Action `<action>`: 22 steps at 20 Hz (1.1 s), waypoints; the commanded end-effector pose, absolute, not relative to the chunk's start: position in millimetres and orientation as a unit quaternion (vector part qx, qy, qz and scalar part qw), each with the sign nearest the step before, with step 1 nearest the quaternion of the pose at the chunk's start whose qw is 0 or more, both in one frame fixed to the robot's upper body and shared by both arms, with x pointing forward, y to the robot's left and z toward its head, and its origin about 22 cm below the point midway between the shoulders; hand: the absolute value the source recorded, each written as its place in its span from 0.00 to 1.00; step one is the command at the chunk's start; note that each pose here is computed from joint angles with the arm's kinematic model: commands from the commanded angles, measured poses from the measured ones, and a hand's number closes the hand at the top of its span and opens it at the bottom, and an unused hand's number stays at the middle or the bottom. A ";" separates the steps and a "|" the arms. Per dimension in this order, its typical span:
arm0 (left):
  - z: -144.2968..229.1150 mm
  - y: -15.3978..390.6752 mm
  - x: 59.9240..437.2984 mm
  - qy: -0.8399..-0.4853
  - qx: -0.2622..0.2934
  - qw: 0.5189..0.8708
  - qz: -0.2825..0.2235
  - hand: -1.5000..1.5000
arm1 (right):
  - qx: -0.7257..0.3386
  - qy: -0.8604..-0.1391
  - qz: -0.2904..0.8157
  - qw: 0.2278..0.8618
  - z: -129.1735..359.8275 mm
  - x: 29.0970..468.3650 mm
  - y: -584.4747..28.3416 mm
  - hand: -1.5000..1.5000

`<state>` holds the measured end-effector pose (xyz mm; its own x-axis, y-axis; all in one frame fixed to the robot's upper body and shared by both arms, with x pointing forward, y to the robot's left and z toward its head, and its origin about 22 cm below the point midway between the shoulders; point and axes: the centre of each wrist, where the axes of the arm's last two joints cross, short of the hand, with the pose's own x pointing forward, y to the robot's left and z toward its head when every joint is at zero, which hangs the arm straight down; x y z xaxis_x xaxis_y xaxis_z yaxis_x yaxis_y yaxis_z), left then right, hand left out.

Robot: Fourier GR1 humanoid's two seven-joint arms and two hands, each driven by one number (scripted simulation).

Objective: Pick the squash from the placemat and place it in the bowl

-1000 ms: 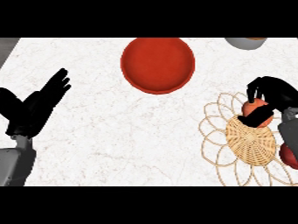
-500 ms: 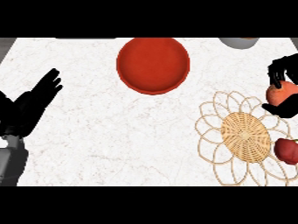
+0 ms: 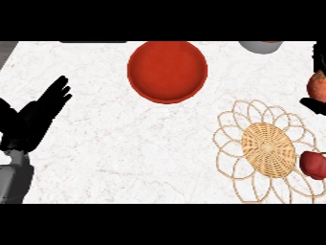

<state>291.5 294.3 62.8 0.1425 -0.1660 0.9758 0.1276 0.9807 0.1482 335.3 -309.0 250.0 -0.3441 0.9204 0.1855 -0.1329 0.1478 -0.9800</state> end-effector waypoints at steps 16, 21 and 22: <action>67.4 302.4 296.6 -0.655 0.018 0.749 -0.102 0.50 | -0.246 -0.676 0.489 0.493 317.1 368.7 -150.3 1.00; 46.1 277.1 287.2 -0.658 0.010 0.746 -0.105 0.50 | -0.251 -0.693 0.473 0.483 299.6 400.6 -134.4 1.00; 73.0 298.6 304.0 -0.658 0.012 0.746 -0.106 0.50 | -0.260 -0.689 0.468 0.489 291.0 400.8 -110.0 1.00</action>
<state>293.1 293.1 60.8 0.1198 -0.1655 0.9789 0.1388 0.9791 0.1485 385.5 -141.5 299.3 -0.3925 0.8075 0.4404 -0.1236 0.4281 -0.8952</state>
